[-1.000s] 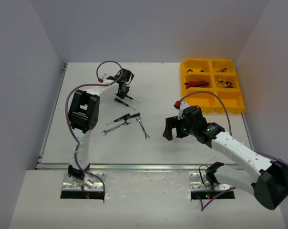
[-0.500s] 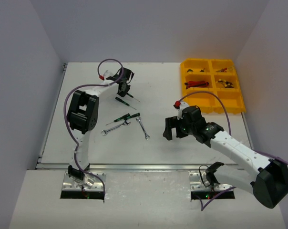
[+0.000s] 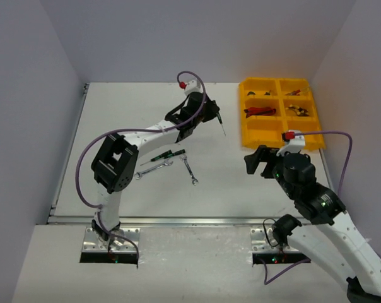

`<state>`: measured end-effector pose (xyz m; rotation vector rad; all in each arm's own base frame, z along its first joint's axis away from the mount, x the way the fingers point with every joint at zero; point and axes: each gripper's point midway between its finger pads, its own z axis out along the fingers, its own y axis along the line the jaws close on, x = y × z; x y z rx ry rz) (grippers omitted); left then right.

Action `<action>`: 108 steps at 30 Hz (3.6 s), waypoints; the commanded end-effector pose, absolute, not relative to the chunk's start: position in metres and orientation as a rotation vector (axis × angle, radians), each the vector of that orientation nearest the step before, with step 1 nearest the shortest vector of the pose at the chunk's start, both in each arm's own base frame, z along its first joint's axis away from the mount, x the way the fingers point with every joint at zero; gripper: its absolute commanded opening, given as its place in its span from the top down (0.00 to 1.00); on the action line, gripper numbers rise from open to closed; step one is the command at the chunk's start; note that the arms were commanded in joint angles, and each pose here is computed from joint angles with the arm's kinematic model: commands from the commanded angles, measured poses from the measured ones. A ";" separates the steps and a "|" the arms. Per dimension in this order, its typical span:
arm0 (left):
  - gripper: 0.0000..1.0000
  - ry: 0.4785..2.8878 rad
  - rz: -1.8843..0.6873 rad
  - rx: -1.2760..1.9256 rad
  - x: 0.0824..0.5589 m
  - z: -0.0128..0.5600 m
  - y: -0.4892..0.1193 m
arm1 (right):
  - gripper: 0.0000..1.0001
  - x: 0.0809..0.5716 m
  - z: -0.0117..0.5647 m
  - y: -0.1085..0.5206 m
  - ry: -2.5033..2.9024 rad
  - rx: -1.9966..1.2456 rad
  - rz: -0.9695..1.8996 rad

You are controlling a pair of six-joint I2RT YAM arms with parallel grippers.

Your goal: Sort the tools into containers

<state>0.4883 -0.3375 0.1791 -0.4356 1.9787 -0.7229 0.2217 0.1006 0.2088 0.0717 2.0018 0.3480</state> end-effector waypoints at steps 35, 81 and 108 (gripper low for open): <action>1.00 1.337 -0.981 0.834 0.466 0.211 -0.577 | 0.01 0.170 0.247 0.051 1.962 0.159 0.299; 0.83 1.243 -1.086 0.845 0.482 0.187 -0.568 | 0.01 0.181 0.231 0.054 1.997 0.133 0.242; 0.00 1.956 -0.178 -0.806 0.510 0.193 -0.191 | 0.01 0.197 0.216 0.061 2.033 0.097 0.186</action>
